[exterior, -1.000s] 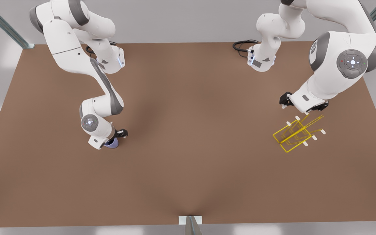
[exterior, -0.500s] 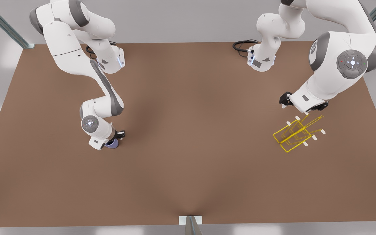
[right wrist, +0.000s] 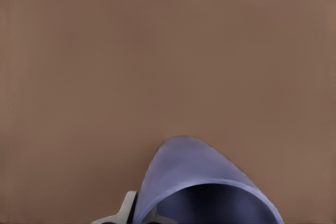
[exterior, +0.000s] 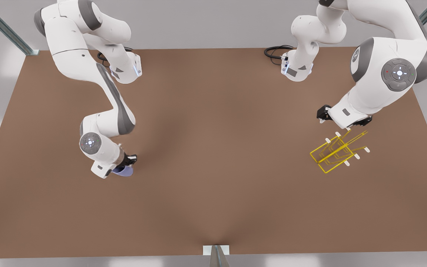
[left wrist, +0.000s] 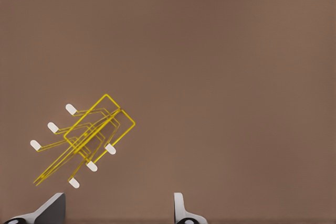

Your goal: Place the cup on the cup holder

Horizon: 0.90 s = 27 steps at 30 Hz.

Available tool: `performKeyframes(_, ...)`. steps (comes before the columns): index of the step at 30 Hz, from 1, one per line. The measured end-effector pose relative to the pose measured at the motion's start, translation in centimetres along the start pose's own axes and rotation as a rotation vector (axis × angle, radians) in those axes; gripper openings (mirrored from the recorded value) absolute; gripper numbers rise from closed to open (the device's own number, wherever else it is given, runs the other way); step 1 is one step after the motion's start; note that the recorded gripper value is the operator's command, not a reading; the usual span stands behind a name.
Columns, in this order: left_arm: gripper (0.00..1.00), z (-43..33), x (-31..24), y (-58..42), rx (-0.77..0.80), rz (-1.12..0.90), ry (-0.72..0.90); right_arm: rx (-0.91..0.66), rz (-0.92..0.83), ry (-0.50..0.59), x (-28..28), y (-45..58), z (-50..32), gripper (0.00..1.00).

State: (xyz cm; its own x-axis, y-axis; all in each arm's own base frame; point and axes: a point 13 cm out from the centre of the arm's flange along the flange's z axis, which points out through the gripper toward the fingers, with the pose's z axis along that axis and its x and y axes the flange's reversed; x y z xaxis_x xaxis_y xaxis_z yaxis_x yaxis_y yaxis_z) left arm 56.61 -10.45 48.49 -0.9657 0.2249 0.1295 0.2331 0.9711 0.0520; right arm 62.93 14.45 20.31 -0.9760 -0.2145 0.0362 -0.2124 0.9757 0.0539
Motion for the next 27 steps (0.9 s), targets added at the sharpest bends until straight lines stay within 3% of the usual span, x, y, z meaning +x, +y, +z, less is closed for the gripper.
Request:
performKeyframes(4,1.00,0.0,0.0,0.0,0.000,0.000,0.001,-0.181,0.092,0.032,-0.9,3.4,-5.1,0.21)
performKeyframes(10,1.00,0.1,0.0,0.0,-0.001,0.000,0.003,-0.670,0.233,0.215,0.0,14.1,-5.6,0.21)
performKeyframes(17,1.00,0.3,0.0,0.0,-0.001,0.000,0.009,-1.173,0.278,0.282,-7.5,24.0,-2.9,0.21)
performKeyframes(20,1.00,0.3,0.0,-0.1,-0.001,0.002,0.009,-1.285,0.201,0.303,-8.8,30.0,-0.4,0.21)
performKeyframes(27,1.00,0.5,0.0,-0.1,-0.002,0.002,0.012,-1.378,0.002,0.404,-4.0,39.5,1.4,0.21)
